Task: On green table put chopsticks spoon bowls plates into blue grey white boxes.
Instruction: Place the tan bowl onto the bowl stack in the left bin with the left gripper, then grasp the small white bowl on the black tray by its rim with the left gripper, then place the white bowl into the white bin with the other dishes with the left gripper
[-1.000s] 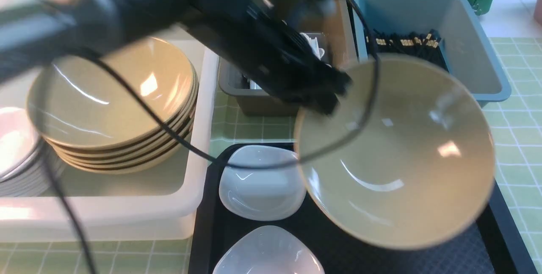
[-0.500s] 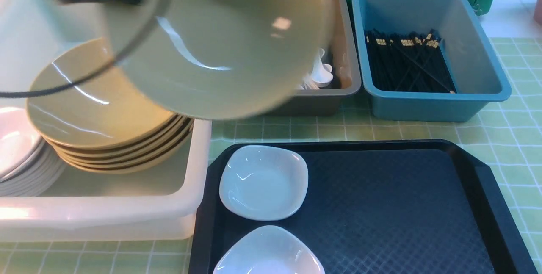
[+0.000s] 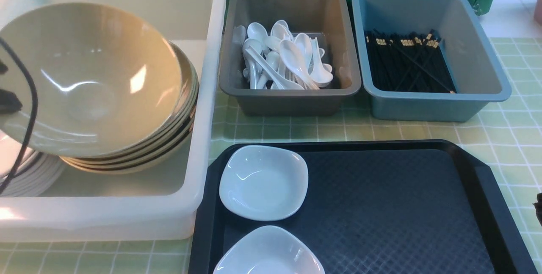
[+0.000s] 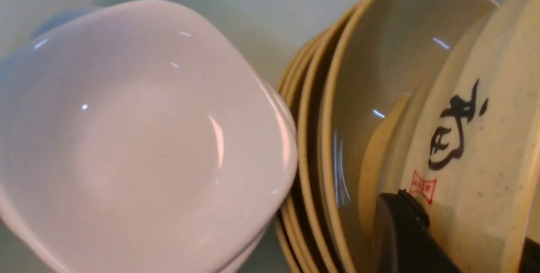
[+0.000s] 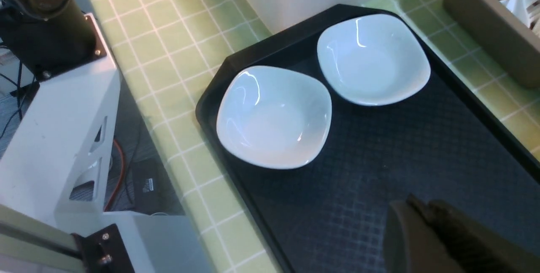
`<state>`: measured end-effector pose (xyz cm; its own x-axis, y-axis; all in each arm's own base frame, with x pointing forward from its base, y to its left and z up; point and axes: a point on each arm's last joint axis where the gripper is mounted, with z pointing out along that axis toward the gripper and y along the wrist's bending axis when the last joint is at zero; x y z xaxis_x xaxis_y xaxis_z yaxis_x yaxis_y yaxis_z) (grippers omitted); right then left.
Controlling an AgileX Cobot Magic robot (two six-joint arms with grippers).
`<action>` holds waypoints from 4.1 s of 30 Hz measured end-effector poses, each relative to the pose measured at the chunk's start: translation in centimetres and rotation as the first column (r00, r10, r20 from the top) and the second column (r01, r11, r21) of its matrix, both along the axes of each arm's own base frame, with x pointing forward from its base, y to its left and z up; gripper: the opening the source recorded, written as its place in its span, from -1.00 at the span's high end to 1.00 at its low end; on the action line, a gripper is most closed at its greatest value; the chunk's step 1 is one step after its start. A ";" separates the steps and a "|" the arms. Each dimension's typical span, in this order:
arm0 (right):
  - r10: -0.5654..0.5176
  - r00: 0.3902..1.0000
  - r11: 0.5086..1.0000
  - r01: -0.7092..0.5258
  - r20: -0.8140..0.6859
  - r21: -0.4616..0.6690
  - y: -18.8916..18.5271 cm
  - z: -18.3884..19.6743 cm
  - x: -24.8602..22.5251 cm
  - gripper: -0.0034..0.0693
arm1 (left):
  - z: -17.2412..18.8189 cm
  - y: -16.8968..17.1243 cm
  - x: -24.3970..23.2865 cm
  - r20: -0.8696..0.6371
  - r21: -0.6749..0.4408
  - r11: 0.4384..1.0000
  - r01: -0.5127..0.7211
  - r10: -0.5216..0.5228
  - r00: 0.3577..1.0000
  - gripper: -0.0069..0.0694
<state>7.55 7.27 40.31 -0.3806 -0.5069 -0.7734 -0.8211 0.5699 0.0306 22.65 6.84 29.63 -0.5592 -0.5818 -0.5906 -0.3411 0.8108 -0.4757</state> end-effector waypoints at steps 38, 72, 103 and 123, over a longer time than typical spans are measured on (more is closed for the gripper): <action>0.014 1.000 1.000 -0.014 -0.022 -0.014 0.0 -0.2 -0.2 0.68 | 9.4 -17.2 1.7 -0.103 0.137 0.591 0.795 -0.790 0.605 -0.72; 0.036 0.999 0.999 -0.037 -0.035 -0.034 -0.1 -0.3 -0.4 0.60 | -12.0 -37.0 8.4 -0.752 0.118 0.380 0.918 -0.569 0.332 -0.45; 0.043 0.999 0.998 -0.045 -0.029 -0.038 -0.1 -0.3 -0.4 0.55 | 0.9 -35.1 5.9 -0.503 0.254 0.250 0.934 -0.791 0.349 0.78; 0.112 0.979 0.964 -0.148 0.168 0.220 1.9 2.0 0.7 0.49 | 16.4 -14.4 1.2 -0.257 0.638 0.552 0.538 -0.505 0.824 0.78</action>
<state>8.29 9.22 42.36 -0.1916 -0.3451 -0.9188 -0.8927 0.4503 0.0171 23.88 -7.55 46.03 -0.6669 0.3536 -0.6559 0.2406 0.9353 0.2596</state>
